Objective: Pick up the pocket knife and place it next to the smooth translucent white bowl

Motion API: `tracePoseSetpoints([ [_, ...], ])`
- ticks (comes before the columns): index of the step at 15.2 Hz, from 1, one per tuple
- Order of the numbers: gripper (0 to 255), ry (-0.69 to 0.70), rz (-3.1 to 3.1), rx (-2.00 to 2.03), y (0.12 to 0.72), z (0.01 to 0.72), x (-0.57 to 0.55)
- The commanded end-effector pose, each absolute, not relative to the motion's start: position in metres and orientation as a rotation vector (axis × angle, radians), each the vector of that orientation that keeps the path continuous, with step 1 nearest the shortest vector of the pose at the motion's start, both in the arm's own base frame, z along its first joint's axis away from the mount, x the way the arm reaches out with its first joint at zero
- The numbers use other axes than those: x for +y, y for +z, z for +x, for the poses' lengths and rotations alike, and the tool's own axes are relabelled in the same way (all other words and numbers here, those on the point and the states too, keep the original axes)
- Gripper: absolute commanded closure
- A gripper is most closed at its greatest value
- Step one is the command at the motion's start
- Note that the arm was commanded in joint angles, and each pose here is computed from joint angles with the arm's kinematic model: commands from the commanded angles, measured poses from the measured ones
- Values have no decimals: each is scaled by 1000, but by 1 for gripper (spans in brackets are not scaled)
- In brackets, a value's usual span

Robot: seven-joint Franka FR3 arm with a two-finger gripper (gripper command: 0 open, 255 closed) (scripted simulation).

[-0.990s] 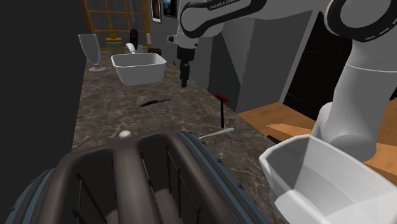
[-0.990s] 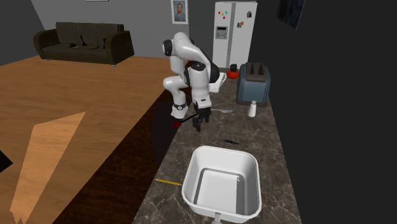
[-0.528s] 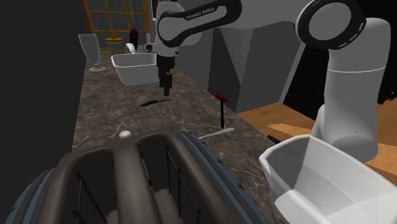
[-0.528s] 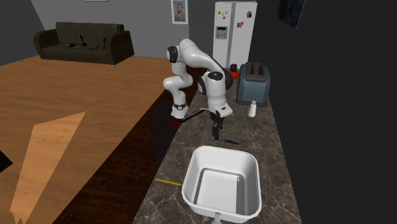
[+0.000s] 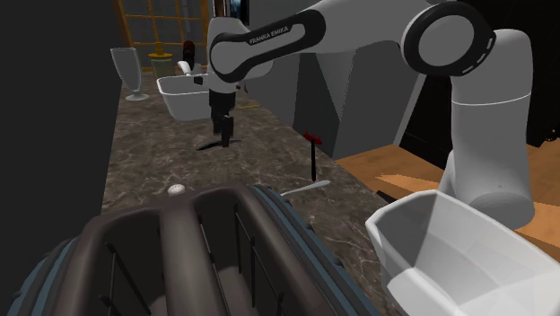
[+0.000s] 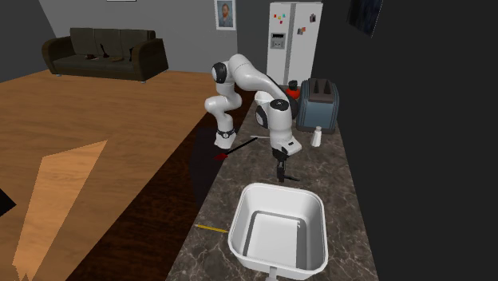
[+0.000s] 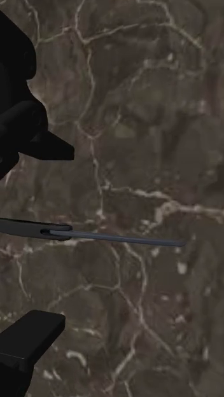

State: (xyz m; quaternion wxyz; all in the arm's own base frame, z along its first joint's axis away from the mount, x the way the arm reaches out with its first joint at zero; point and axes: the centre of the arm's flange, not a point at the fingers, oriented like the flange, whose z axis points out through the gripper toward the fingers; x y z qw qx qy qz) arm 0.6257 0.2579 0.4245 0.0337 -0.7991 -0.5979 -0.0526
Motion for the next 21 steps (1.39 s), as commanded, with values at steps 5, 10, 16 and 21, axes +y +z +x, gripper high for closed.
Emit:
tracePoseSetpoints([
  [5, 0, -162, -2458, -1840, 411, 627, 260],
  [10, 255, -162, -2458, -1840, 411, 627, 260],
  [16, 255, -162, -2458, -1840, 410, 627, 259],
  [21, 255, -162, -2458, -1840, 422, 627, 260],
])
